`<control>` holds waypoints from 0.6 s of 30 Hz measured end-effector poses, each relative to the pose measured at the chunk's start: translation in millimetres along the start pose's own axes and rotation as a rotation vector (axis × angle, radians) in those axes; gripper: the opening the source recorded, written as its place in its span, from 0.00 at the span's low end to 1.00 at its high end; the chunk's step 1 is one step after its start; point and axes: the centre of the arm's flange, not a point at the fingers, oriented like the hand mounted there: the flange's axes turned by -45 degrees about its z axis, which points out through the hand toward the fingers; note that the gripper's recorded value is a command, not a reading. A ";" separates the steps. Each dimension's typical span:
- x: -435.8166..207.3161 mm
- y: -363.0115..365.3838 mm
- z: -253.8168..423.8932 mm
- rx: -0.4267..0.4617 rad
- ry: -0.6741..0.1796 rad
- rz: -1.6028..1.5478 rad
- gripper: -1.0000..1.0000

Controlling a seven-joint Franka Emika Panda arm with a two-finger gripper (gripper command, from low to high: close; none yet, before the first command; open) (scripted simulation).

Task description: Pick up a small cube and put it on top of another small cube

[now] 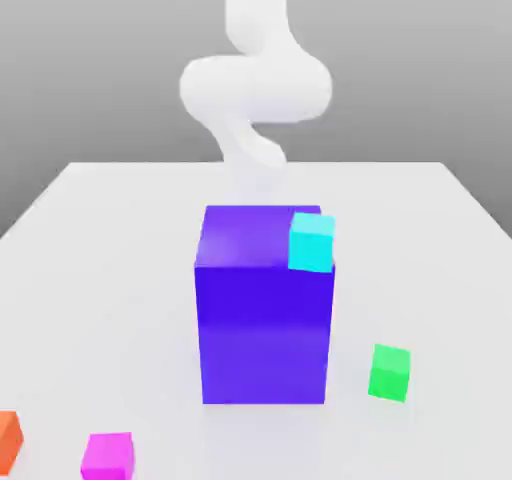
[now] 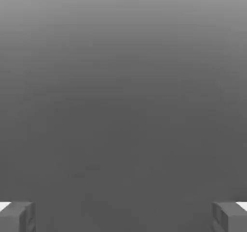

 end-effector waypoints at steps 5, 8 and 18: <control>-4.5 25.5 93.0 -0.004 -0.132 -0.015 0.50; -15.5 41.7 146.1 -0.005 -0.208 -0.022 0.50; -95.8 101.2 307.0 -0.003 -0.462 -0.034 0.50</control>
